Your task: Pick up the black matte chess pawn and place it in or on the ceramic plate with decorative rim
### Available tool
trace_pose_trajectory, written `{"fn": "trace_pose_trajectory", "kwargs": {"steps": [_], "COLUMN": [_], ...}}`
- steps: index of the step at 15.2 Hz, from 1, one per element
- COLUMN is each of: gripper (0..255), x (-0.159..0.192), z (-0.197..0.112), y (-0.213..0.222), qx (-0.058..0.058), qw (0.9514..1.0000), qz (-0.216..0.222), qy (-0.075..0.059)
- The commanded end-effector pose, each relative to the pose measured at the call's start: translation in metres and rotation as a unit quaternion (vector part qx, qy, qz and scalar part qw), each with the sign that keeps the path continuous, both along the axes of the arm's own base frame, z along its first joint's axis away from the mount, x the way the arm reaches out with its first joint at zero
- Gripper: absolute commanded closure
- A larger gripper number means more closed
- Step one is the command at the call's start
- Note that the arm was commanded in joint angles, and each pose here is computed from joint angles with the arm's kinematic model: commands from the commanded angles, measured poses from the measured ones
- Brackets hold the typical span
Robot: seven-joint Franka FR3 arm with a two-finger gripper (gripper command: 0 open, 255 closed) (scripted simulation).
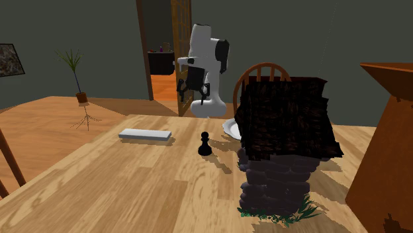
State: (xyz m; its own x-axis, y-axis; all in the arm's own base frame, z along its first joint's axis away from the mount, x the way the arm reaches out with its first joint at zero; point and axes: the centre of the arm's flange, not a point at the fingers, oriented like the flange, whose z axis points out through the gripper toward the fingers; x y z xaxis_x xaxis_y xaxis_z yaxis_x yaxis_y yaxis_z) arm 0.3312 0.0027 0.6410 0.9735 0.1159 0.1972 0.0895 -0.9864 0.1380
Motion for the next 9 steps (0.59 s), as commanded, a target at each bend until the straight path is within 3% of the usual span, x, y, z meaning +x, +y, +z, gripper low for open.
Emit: {"fn": "trace_pose_trajectory", "kwargs": {"steps": [1,9], "gripper": [0,0], "x": [0.0,0.099], "z": [0.0,-0.001], "y": [0.0,0.055], "qx": [0.0,-0.011], "qw": [1.0,0.9995], "qz": [0.0,-0.022], "qy": [0.0,0.019]}}
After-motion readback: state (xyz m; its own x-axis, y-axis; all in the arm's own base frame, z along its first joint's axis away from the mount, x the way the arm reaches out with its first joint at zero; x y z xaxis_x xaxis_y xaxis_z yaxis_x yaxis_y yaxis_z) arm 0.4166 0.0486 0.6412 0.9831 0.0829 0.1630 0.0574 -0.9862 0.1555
